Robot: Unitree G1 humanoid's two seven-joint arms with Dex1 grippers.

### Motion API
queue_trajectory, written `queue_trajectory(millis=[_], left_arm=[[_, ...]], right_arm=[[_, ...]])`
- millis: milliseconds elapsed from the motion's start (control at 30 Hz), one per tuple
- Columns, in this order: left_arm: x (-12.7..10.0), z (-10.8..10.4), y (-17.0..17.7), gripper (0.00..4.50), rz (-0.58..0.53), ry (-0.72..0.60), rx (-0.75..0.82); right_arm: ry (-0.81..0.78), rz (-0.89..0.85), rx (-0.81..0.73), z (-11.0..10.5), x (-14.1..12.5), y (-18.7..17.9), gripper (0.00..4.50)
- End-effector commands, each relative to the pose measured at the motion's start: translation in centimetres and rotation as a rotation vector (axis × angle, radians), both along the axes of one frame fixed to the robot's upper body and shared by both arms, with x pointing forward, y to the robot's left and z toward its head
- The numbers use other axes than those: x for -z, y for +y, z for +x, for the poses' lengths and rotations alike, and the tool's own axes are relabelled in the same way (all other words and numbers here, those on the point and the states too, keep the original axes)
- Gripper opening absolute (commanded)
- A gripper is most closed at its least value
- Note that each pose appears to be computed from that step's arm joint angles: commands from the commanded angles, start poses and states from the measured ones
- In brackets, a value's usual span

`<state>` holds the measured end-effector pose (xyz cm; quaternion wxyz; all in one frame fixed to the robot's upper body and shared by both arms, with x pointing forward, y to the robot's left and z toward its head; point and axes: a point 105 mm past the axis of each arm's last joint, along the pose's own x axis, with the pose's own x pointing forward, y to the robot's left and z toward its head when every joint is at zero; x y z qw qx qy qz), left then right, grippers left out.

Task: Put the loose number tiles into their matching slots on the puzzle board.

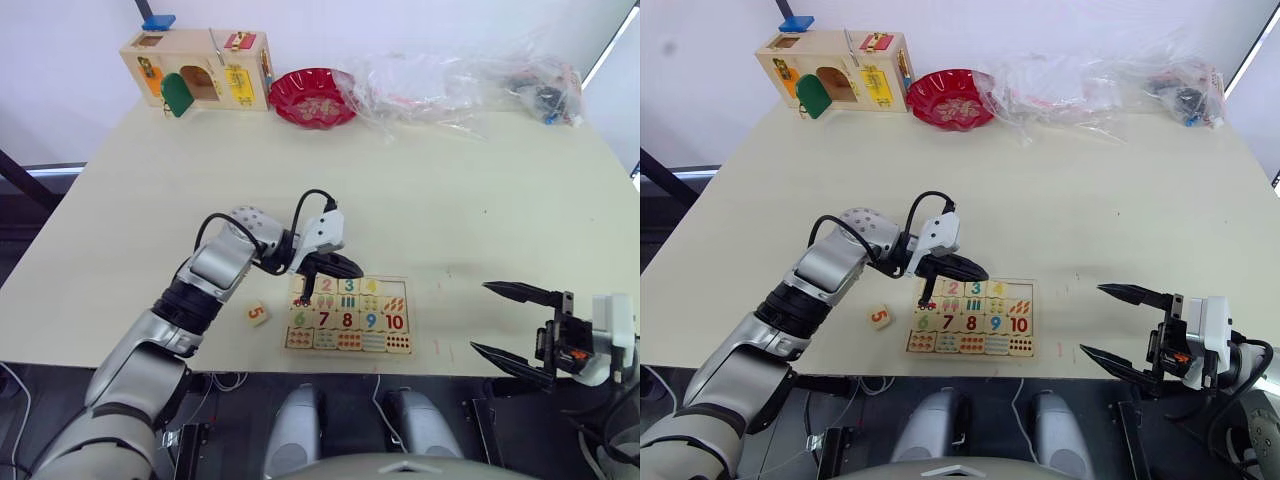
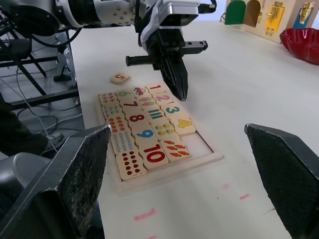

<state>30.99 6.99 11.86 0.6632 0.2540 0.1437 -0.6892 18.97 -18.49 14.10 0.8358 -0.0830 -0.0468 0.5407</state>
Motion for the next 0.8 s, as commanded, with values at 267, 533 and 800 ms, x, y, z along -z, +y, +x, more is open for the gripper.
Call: queue_trajectory(millis=[267,533,800], left_arm=[[0.0,0.1,-0.1,0.04,0.003,-0.036,0.005],[0.4,0.3,-0.3,0.04,0.013,-0.044,-0.001],[0.7,0.1,-0.7,0.04,0.021,-0.045,0.013]], right_arm=[[-0.031,-0.003,-0.01,-0.2,-0.8,0.1,4.5],[-0.03,-0.006,-0.014,-0.2,-0.8,0.1,4.5],[-0.032,-0.008,-0.016,-0.2,-0.9,0.1,4.5]])
